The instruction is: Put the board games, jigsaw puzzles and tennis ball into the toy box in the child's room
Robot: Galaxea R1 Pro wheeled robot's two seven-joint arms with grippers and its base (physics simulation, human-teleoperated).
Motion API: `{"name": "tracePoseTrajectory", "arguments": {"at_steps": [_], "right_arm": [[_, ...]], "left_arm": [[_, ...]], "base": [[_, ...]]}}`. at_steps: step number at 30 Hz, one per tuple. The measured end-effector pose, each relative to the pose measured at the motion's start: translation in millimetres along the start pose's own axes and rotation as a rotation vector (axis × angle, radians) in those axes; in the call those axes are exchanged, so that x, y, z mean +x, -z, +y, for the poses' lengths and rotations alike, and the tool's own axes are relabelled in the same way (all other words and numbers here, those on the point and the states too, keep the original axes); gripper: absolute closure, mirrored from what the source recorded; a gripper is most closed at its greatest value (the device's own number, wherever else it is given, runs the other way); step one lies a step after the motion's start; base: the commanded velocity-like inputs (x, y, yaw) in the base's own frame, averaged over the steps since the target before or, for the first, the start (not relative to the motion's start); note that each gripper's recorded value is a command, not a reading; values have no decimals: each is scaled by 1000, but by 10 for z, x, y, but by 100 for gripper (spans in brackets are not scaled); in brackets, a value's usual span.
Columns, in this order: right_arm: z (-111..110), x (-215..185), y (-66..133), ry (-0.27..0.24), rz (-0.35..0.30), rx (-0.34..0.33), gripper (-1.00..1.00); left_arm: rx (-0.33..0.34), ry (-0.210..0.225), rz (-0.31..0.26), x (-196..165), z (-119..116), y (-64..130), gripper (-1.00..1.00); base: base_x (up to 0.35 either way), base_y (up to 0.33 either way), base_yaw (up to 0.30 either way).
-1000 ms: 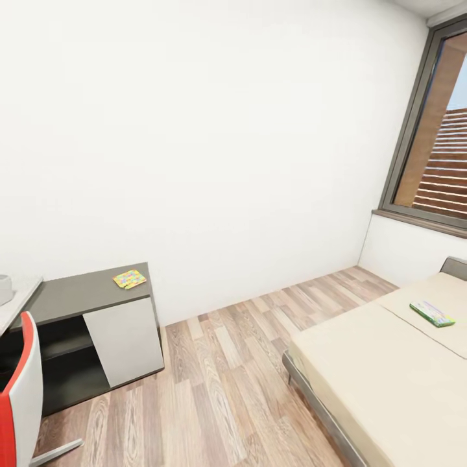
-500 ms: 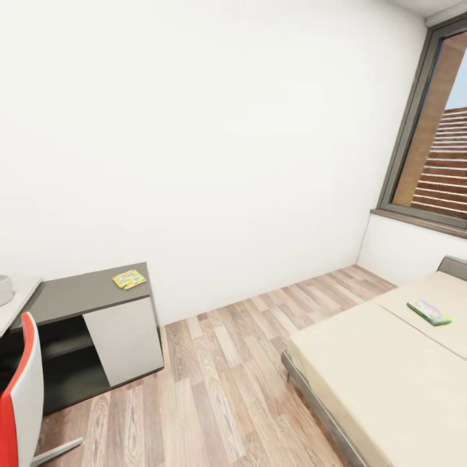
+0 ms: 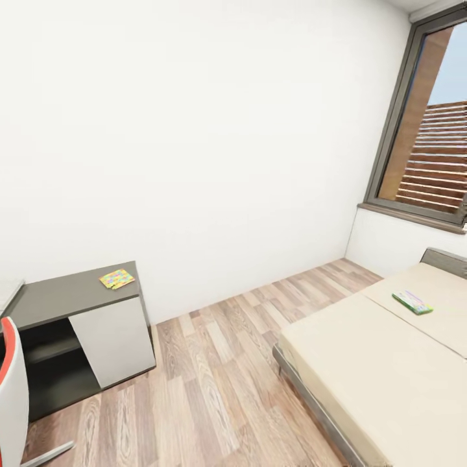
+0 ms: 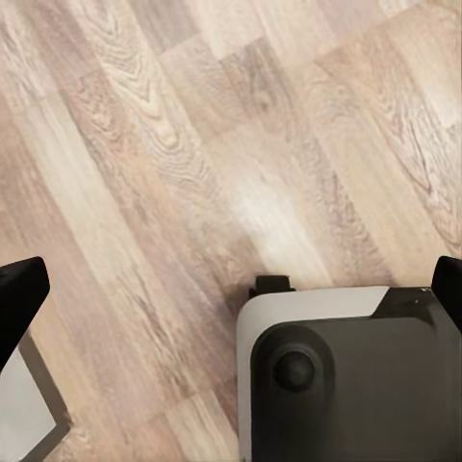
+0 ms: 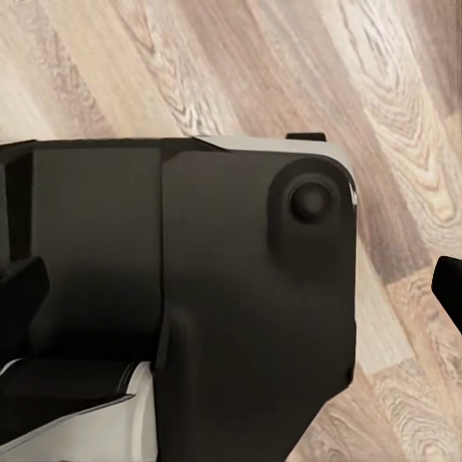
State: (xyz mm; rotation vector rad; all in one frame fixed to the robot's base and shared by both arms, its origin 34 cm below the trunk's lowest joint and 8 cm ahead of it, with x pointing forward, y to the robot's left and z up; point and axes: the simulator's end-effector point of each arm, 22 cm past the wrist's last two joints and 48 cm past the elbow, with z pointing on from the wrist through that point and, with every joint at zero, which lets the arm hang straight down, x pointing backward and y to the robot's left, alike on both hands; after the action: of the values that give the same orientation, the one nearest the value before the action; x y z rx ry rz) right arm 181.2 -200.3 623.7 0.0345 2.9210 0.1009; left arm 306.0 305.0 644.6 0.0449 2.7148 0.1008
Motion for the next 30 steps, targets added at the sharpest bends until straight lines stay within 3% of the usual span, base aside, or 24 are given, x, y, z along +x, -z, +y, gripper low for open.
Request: {"name": "tracePoseTrajectory", "arguments": {"at_steps": [30], "right_arm": [[-9, 91, 8, -4, 7, 3, -100]], "left_arm": [[4, -3, 41, 170, -21, -8, -100]], "base": [[0, 0, -180]]}}
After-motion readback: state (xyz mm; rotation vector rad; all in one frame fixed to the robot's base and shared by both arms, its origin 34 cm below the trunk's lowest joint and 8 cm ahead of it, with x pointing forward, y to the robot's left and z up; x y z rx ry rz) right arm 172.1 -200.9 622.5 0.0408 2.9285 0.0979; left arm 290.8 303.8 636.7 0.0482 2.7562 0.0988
